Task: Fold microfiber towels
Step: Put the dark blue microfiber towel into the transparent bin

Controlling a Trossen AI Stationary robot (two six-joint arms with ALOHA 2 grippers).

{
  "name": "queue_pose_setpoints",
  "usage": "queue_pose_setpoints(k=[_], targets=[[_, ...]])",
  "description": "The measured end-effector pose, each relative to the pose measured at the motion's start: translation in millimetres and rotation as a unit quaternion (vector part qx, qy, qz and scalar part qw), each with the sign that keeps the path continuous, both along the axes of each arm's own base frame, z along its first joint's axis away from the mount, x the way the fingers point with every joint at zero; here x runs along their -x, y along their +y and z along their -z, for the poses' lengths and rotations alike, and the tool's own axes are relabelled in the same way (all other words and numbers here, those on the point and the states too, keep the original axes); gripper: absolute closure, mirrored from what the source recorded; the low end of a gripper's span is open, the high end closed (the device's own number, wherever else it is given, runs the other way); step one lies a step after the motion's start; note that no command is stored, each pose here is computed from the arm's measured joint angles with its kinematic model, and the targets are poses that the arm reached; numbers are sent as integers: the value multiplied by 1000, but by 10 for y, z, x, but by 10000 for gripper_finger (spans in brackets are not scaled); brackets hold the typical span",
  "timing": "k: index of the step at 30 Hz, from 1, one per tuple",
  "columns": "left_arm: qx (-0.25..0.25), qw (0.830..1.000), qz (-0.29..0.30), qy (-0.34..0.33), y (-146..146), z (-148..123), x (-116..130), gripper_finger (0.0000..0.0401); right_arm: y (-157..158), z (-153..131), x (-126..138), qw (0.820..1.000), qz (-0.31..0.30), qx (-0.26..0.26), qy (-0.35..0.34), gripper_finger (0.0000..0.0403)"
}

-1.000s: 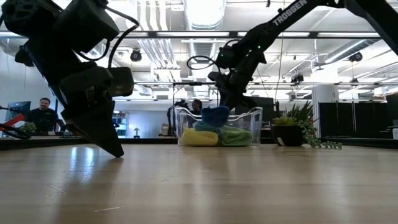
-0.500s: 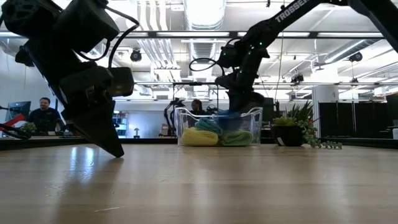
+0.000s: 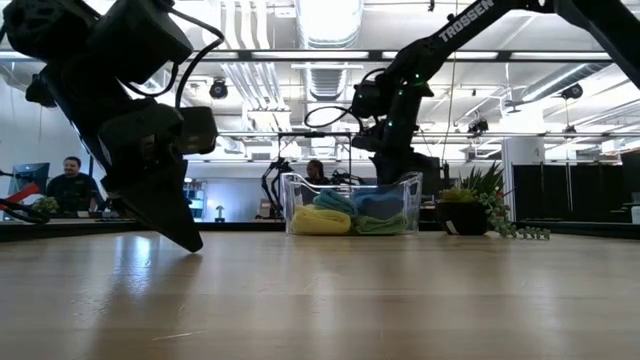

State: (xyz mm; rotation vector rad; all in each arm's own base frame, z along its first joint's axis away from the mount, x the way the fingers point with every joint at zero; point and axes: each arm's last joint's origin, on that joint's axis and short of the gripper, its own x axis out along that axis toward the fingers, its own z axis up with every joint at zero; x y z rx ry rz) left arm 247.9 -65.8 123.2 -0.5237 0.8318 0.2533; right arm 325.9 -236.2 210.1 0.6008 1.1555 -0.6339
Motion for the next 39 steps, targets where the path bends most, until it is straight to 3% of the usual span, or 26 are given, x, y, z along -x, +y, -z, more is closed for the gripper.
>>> queue_pose_setpoints(k=[5, 14, 18, 23, 27, 31, 34, 37, 39], targets=[[0, 1000, 0, 0, 0, 1, 0, 401, 10, 17, 48, 999, 19, 11, 39, 374], [1, 1000, 0, -1, -2, -2, -1, 401, -10, -92, 24, 999, 19, 23, 27, 256], [4, 1000, 3, 0, -6, -1, 0, 401, -54, -268, 22, 997, 22, 54, 43, 216], [6, 1000, 5, 1, -7, -1, 0, 401, -146, -639, 26, 996, 9, 82, 28, 196], [7, 1000, 6, 1, -7, -1, 0, 401, -166, -849, 23, 996, -4, 94, 10, 199], [7, 1000, 6, 1, -8, -2, -1, 401, -138, -827, -19, 996, -59, 64, -14, 218], [7, 1000, 6, -1, -8, -5, -4, 401, -64, -634, -69, 990, -140, 31, -5, 247], [8, 1000, 6, -2, -9, -8, -7, 401, 100, -414, -110, 966, -255, 18, 40, 292], [9, 1000, 8, -2, -11, -8, -7, 401, 188, -317, -135, 952, -300, 18, 61, 331]])
